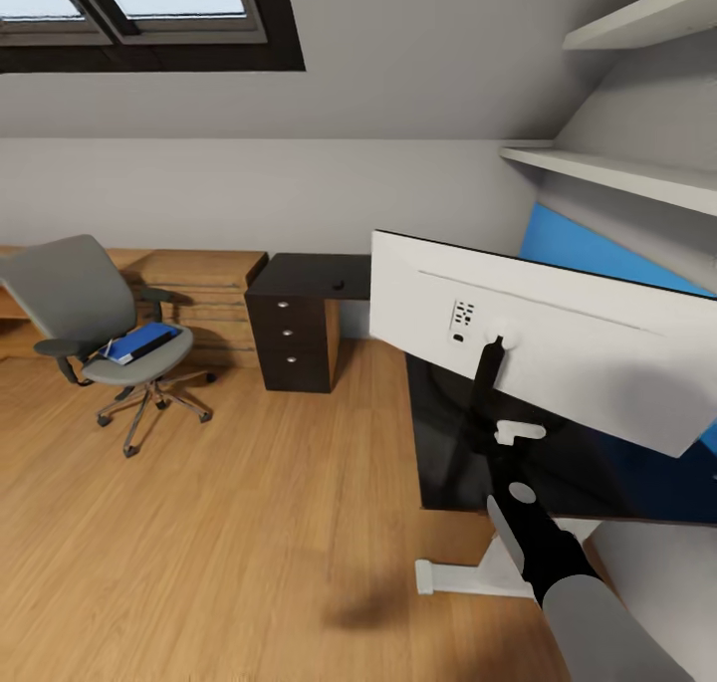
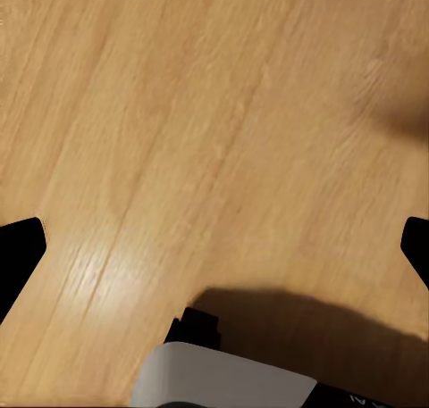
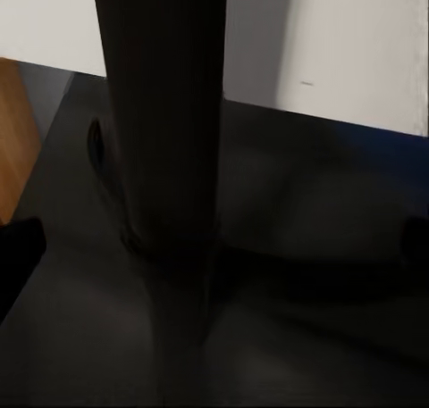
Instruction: In the bedroom, organize the workspace by keeping the computer under the desk, ensuring the monitor is on the desk, placing the keyboard on the desk next to the monitor, placing the mouse on the desk next to the keyboard, moving the folder from the swivel chair onto the desk next to the mouse, stacking the notebook on top of the folder with the pen on top of the notebook, and positioning the swivel chair next to the desk.
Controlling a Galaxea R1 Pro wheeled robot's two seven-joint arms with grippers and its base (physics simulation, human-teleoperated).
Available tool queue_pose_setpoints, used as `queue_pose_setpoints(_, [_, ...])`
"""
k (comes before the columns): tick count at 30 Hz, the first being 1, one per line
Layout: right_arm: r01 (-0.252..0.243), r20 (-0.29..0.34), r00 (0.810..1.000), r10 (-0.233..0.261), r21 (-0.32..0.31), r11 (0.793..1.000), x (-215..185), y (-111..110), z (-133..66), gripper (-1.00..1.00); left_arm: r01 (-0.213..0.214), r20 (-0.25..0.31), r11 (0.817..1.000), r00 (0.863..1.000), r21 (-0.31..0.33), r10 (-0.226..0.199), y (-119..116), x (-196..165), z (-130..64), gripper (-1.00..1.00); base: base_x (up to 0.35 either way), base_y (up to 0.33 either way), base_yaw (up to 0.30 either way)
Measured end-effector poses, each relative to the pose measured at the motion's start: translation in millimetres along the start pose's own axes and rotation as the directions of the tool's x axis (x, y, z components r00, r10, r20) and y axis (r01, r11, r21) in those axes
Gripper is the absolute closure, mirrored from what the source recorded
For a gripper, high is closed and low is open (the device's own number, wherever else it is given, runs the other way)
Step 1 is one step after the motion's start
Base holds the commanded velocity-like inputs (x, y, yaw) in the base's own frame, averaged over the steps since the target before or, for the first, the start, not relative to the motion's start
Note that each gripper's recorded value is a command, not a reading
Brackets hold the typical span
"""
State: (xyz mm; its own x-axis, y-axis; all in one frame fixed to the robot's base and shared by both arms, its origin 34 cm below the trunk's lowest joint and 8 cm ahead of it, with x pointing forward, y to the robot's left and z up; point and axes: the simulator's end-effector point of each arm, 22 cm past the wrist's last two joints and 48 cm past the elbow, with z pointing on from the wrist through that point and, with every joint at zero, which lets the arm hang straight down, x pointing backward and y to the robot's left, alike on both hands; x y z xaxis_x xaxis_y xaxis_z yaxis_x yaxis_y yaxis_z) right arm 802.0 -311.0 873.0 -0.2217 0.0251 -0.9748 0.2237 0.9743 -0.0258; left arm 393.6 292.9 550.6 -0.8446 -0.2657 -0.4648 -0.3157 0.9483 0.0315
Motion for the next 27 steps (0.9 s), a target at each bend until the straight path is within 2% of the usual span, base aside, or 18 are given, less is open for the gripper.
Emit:
queue_pose_setpoints(20, [-0.002, 0.004, 1.0, 0.002, -0.001, 1.0, -1.0, 0.3, 0.0, -1.0, 0.0, -0.001, 1.0, 1.0, 0.0, 0.0, 0.1, 0.3, -0.1, -1.0, -0.306, -0.023, 0.0])
queue_pose_setpoints(27, [-0.002, 0.005, 1.0, 0.002, 0.0, 1.0, -1.4, 0.0, -0.3, -1.0, 0.0, -0.004, 1.0, 1.0, -0.002, 0.0, 0.9, 2.4, -0.6, -1.0, -0.127, -0.071, 0.0])
